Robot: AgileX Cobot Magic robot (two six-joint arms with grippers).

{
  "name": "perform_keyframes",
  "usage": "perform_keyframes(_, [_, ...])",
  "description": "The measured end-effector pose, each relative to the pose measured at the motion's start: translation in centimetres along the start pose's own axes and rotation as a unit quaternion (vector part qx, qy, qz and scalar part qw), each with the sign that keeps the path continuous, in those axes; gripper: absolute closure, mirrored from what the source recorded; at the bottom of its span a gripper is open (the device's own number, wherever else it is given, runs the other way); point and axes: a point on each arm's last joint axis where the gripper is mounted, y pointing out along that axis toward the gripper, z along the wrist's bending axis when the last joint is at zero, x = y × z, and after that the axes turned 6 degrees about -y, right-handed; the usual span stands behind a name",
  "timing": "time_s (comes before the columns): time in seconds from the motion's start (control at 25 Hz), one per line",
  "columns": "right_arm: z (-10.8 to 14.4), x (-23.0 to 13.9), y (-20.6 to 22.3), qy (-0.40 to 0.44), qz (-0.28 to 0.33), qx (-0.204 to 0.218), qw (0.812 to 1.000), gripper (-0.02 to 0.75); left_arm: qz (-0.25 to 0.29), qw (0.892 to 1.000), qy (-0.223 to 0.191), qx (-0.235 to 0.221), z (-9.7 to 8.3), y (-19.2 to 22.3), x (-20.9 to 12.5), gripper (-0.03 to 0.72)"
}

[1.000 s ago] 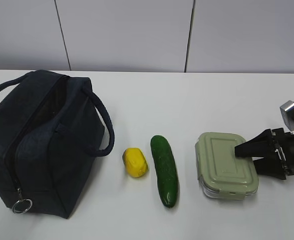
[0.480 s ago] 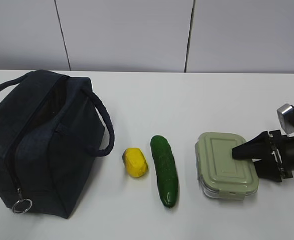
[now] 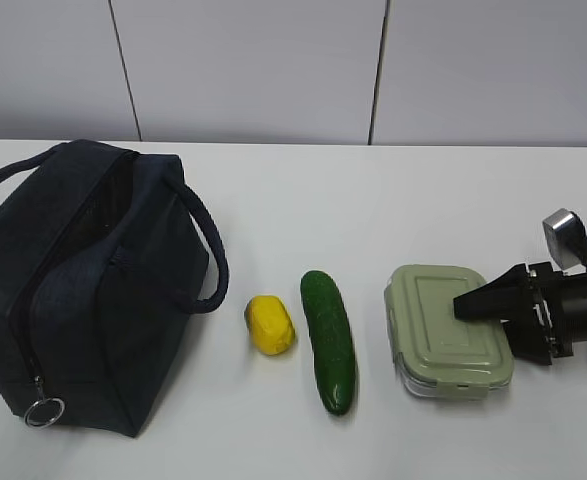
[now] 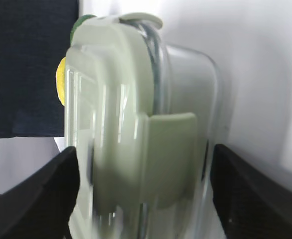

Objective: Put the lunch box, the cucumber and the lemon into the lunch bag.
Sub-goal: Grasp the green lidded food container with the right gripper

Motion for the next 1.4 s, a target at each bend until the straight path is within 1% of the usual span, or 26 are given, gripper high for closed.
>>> perform_keyframes(0.2, [0.0, 0.0, 0.1, -0.001, 0.001, 0.001, 1.0, 0.119, 0.0, 1.0, 0.0, 0.0, 0.0, 0.0, 0.0, 0.449])
perform_keyframes(0.28, [0.0, 0.0, 0.1, -0.001, 0.001, 0.001, 1.0, 0.134, 0.0, 1.0, 0.0, 0.0, 0.0, 0.0, 0.0, 0.449])
perform_keyframes(0.44, [-0.1, -0.1, 0.1, 0.0, 0.001, 0.0, 1.0, 0.199, 0.0, 1.0, 0.0, 0.0, 0.0, 0.0, 0.0, 0.449])
perform_keyframes(0.64, [0.1, -0.1, 0.1, 0.0, 0.002, 0.008, 1.0, 0.298, 0.0, 1.0, 0.0, 0.0, 0.0, 0.0, 0.0, 0.449])
perform_keyframes(0.76, [0.2, -0.1, 0.1, 0.0, 0.002, 0.013, 1.0, 0.344, 0.0, 1.0, 0.0, 0.0, 0.0, 0.0, 0.0, 0.449])
perform_keyframes(1.24, [0.2, -0.1, 0.1, 0.0, 0.002, 0.014, 1.0, 0.35, 0.002, 1.0, -0.002, 0.0, 0.1, 0.1, 0.4, 0.449])
perform_keyframes(1.32, [0.2, -0.1, 0.1, 0.0, 0.002, 0.014, 1.0, 0.35, 0.019, 1.0, -0.005, 0.0, 0.1, 0.4, 1.2, 0.449])
perform_keyframes(1.4, [0.2, -0.1, 0.1, 0.0, 0.002, 0.014, 1.0, 0.35, 0.05, 0.999, -0.012, -0.001, 0.4, 1.2, 2.5, 0.449])
